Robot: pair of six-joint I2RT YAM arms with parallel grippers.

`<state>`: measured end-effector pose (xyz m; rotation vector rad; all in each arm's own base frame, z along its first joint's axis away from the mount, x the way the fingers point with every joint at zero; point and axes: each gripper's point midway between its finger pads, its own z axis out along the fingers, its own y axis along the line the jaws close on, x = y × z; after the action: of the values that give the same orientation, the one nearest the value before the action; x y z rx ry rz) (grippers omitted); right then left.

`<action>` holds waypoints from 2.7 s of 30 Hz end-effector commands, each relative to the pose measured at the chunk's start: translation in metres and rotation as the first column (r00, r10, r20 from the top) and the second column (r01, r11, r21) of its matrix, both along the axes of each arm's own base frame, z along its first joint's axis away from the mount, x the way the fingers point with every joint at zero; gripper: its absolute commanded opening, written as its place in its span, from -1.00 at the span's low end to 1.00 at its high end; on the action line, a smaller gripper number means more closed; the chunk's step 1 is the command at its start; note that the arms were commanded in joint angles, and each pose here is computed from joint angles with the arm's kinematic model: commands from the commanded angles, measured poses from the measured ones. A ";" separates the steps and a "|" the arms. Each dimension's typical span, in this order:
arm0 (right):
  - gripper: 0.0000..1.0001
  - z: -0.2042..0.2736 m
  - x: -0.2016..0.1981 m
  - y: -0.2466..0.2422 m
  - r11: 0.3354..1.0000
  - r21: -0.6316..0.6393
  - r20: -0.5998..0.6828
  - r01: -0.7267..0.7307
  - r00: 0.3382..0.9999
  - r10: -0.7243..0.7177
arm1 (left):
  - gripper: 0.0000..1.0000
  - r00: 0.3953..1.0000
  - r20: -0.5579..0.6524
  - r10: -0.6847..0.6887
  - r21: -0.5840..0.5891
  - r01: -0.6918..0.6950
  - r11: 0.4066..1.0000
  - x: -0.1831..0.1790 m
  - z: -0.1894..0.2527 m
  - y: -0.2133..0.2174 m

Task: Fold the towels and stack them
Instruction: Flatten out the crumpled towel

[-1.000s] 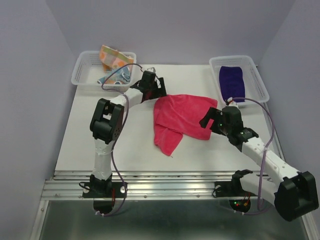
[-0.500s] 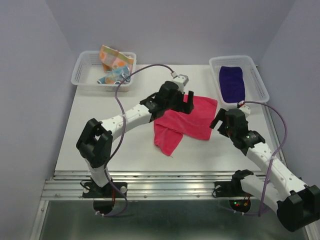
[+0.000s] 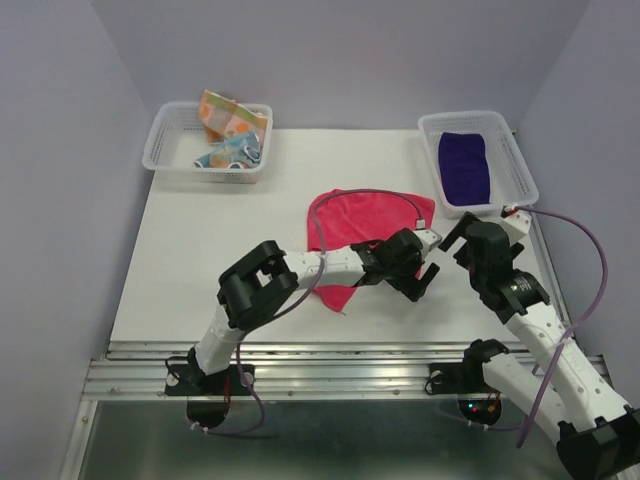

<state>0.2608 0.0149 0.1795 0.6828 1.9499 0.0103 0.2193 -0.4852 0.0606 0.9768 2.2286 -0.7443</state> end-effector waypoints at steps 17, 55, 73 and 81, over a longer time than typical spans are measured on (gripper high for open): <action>1.00 0.019 0.008 0.002 1.000 -0.005 0.049 -0.019 0.999 0.019 | 0.64 0.995 0.086 -0.045 0.056 0.040 0.998 0.013 -0.013 -0.033; 1.00 -0.070 0.054 0.036 0.997 0.012 -0.187 -0.081 0.979 0.081 | -1.00 0.958 0.045 0.284 0.101 -0.287 0.953 -0.031 -0.029 0.121; 0.31 -0.133 0.080 0.042 0.980 0.104 -0.310 -0.168 0.931 0.192 | -1.00 0.958 0.048 0.282 0.060 -0.285 0.957 -0.036 -0.015 0.129; -0.04 -0.157 0.070 0.040 0.982 0.100 -0.384 -0.162 0.904 0.189 | -1.00 0.957 0.049 0.286 0.053 -0.289 0.956 -0.035 -0.013 0.129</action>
<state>0.3218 0.0526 0.0246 0.5899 2.4143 0.0397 0.1821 -0.3545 0.0304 0.6968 2.3441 -0.4954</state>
